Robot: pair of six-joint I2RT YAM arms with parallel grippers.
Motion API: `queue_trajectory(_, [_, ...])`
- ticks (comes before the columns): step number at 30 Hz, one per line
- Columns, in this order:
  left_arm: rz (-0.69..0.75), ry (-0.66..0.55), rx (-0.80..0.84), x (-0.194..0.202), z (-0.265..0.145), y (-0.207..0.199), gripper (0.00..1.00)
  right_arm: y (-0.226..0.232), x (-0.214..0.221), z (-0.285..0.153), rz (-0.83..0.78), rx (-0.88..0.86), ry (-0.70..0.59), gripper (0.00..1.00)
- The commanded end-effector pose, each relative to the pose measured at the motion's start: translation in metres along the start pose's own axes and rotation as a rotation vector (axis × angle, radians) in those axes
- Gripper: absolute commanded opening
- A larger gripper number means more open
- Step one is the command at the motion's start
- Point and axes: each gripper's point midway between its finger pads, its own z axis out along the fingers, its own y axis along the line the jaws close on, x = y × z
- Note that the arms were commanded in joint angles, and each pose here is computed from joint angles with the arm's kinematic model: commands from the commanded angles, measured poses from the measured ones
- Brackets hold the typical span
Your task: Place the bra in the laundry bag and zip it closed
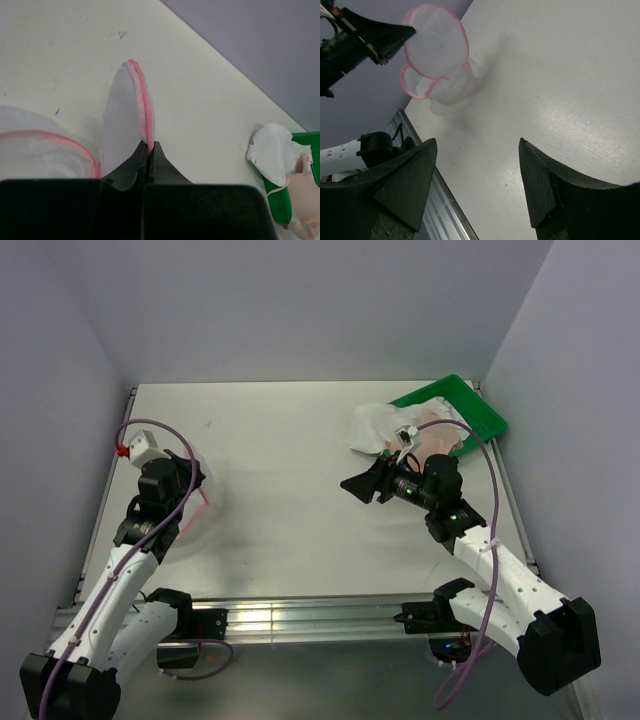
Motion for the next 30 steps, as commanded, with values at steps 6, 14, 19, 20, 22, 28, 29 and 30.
queue_trajectory(6, [0.096, -0.086, 0.084, -0.033, 0.017, -0.037, 0.0, 0.011, -0.022, 0.003, -0.071, 0.001, -0.056, 0.74])
queue_trajectory(14, [0.3, -0.069, -0.022, 0.01, 0.047, -0.054, 0.22, 0.01, -0.019, 0.006, -0.062, 0.0, -0.05, 0.74])
queue_trajectory(19, [0.368, -0.022, 0.051, 0.044, 0.051, -0.087, 0.54, 0.011, -0.019, 0.006, -0.068, 0.004, -0.052, 0.73])
queue_trajectory(20, [0.37, 0.001, 0.061, 0.054, 0.054, -0.091, 0.59, 0.01, -0.02, 0.006, -0.068, 0.006, -0.054, 0.74])
queue_trajectory(22, [0.373, 0.04, 0.133, 0.065, 0.047, -0.112, 0.73, 0.008, -0.02, 0.006, -0.067, 0.018, -0.061, 0.74])
queue_trajectory(28, [0.337, 0.095, 0.178, 0.049, 0.015, -0.129, 0.79, 0.001, -0.019, 0.011, -0.05, 0.049, -0.056, 0.72])
queue_trajectory(29, [0.327, 0.096, 0.18, 0.046, 0.009, -0.127, 0.78, -0.003, -0.017, 0.012, -0.048, 0.073, -0.048, 0.71])
queue_trajectory(30, [0.32, 0.108, 0.187, 0.046, 0.003, -0.123, 0.77, -0.006, -0.016, 0.014, -0.046, 0.097, -0.043, 0.68])
